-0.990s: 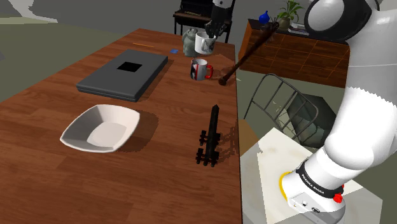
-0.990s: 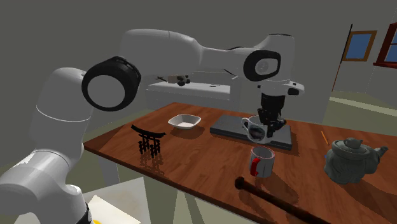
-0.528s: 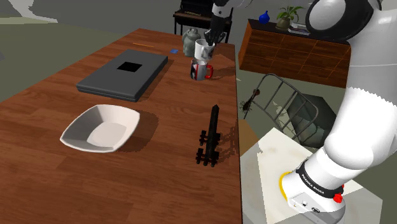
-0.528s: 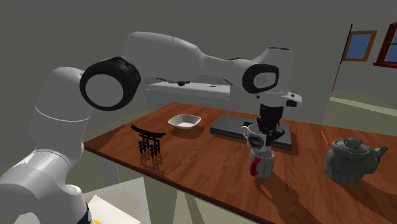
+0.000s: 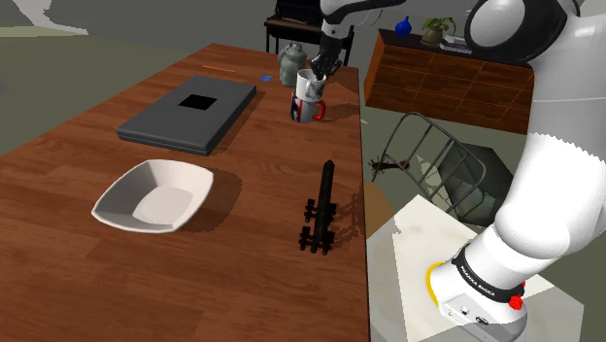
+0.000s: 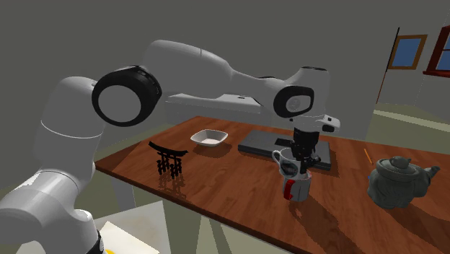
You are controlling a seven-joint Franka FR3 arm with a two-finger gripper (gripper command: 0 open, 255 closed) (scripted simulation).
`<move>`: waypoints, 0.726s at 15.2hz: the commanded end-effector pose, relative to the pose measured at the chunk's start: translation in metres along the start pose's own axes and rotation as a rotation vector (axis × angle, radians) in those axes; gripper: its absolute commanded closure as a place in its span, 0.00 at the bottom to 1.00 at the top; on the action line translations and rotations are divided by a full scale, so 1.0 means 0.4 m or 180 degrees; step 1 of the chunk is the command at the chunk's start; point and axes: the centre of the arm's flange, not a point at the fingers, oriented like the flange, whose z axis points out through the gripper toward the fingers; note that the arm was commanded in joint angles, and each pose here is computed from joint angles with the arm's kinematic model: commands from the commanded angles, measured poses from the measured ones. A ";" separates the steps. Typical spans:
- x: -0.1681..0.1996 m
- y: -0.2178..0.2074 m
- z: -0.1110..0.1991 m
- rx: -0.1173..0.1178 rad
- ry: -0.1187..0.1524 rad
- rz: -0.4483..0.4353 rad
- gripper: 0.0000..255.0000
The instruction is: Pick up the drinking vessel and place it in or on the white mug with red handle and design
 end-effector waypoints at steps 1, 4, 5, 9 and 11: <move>0.000 0.001 0.002 0.0000 0.0002 0.0000 1.00; 0.000 0.001 0.002 0.0000 0.0002 0.0000 1.00; 0.000 0.001 0.002 0.0000 0.0002 0.0000 1.00; 0.000 0.001 0.002 0.0000 0.0002 0.0000 0.00; 0.000 0.001 0.002 0.0000 0.0002 0.0000 0.00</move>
